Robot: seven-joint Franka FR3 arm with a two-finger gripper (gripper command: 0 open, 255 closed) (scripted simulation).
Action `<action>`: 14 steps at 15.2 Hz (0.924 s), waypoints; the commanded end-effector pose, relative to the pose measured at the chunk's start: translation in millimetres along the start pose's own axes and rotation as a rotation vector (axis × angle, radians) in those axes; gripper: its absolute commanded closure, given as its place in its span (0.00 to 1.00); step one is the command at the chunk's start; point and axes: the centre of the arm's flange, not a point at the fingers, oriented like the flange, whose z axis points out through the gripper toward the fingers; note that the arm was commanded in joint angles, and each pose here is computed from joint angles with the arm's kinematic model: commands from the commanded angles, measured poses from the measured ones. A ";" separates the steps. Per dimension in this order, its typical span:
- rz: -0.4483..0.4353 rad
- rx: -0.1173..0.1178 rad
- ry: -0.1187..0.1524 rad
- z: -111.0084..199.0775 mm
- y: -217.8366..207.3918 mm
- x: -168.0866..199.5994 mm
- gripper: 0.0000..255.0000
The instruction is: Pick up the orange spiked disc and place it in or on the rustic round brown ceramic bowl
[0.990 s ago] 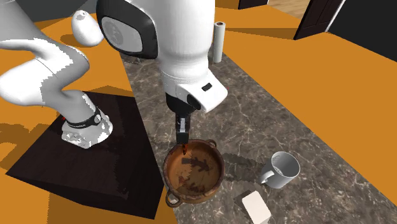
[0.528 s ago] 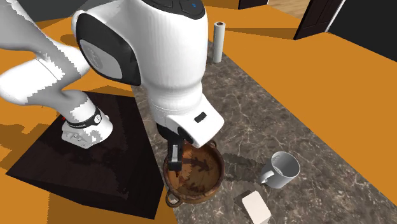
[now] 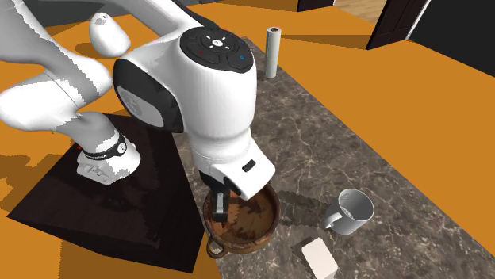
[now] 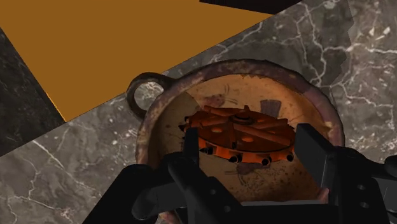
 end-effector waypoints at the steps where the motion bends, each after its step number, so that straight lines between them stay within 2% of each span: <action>1: 0.000 0.000 0.001 10.6 0.2 1.4 1.00; 5: 0.000 0.000 0.001 30.4 0.2 3.0 1.00; 13: 0.000 0.000 0.001 30.4 0.2 3.0 1.00; 14: 0.000 0.000 0.001 30.9 -0.8 2.3 0.00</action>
